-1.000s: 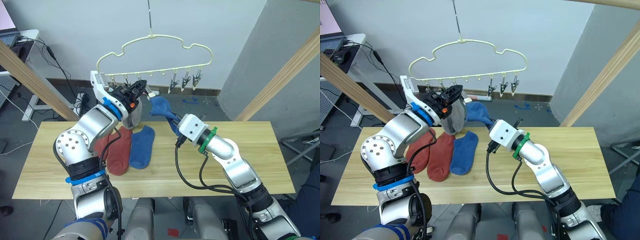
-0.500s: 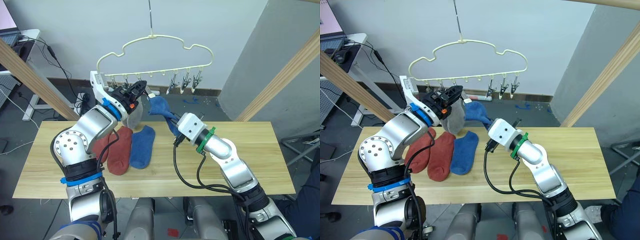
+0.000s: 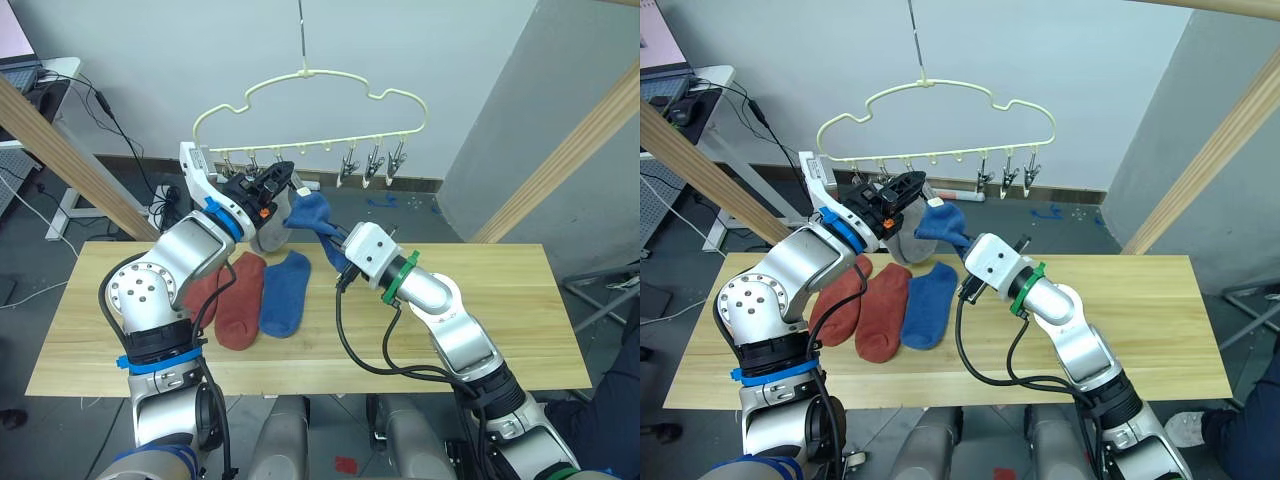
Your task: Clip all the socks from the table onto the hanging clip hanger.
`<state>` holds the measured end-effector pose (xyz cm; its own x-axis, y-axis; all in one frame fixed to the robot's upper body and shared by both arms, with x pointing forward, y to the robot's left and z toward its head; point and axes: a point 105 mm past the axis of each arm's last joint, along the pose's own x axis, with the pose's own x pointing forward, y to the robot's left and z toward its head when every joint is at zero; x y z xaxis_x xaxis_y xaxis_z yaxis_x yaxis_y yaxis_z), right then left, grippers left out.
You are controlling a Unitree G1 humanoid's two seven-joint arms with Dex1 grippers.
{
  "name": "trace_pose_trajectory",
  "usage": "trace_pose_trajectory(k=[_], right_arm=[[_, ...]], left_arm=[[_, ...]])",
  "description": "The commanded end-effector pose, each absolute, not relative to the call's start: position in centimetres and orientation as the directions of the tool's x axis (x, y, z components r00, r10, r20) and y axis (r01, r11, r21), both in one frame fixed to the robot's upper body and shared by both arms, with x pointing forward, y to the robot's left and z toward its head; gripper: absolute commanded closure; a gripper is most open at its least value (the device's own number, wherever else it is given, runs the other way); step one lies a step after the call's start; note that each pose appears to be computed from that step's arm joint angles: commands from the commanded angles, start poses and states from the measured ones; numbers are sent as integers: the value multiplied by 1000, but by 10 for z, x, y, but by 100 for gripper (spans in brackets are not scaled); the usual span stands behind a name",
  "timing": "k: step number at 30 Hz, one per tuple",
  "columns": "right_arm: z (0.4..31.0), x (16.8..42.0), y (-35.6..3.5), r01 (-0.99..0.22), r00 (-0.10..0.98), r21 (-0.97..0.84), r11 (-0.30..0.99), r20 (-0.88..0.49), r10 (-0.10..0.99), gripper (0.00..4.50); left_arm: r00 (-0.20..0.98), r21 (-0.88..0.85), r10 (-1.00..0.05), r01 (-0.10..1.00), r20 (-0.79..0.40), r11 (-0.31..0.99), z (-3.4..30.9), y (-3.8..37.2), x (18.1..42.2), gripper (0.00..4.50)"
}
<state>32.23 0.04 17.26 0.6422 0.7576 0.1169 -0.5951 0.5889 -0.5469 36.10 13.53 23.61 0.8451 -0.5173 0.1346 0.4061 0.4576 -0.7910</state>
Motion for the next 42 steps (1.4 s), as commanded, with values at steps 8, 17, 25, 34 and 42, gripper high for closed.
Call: trace_pose_trajectory(k=[8,17,25,34,42], right_arm=[[189,325,1,-571,651,-521,635,183,737,448],[188,324,2,-575,648,-519,633,184,739,450],[182,333,-6,-571,712,-422,704,173,680,450],[168,342,-14,-663,725,-193,724,75,684,227],[155,332,-57,-618,781,-147,772,-1,625,1]], left_arm=[[852,-773,-514,389,96,501,227,136,358,439],[853,-774,-504,408,135,484,233,139,356,244],[823,-632,-565,465,52,619,229,145,337,5],[813,-170,-554,529,-179,831,196,161,308,0],[687,-66,-710,710,-155,701,175,155,279,0]])
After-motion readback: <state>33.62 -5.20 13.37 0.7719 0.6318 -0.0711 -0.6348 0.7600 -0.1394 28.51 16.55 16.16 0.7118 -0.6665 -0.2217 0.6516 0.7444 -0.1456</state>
